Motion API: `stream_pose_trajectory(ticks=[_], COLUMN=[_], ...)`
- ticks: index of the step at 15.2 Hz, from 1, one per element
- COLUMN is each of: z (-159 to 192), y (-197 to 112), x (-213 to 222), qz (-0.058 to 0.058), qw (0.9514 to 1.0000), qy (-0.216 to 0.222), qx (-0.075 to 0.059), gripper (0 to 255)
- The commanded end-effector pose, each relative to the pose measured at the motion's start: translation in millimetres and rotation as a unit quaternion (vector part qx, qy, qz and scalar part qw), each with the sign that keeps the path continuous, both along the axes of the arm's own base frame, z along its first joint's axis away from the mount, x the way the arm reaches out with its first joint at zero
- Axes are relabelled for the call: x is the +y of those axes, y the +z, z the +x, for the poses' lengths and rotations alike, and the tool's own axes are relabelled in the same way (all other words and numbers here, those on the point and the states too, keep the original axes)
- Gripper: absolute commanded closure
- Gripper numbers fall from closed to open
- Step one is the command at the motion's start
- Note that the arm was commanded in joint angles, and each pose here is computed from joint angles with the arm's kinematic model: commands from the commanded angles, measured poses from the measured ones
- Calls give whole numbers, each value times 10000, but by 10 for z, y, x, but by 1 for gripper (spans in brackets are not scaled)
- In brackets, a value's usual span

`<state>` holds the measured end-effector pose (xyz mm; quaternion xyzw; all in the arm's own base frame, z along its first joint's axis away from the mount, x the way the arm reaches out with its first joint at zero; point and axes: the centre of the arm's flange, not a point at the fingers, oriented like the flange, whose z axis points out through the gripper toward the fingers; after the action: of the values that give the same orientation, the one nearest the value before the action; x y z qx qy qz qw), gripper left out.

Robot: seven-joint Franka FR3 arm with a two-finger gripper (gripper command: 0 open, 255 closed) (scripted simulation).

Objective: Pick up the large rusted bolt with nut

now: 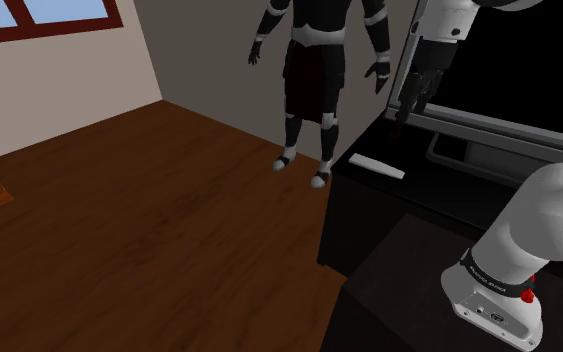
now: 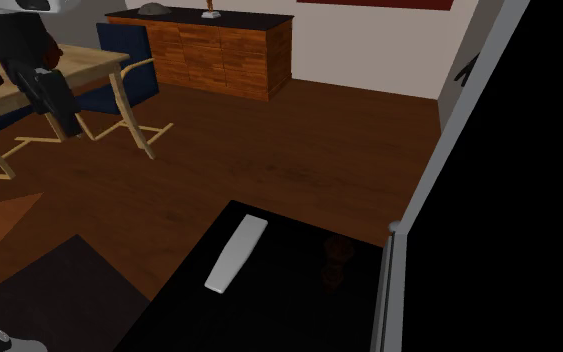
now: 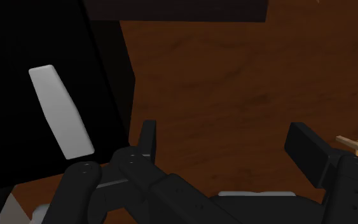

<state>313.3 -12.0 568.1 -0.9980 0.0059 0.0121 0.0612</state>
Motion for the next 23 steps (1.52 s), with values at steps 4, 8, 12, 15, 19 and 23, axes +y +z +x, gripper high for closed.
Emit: stream_pose_trajectory(ticks=[4,8,12,15,19,23], z=[142,328,512,648,826,1002], y=[-139,-319,-495,-624,-792,-954], x=[-330,-772,-1218,-1554,-2004,-2458], qz=[-43,-100,-156,-199,-256,-313], qw=[10000,9999,9998,9997,9996,9994], qy=[-22,-52,-82,-104,-133,-163], qx=[7,16,24,31,40,49], gripper=[0,0,0,0,0,0])
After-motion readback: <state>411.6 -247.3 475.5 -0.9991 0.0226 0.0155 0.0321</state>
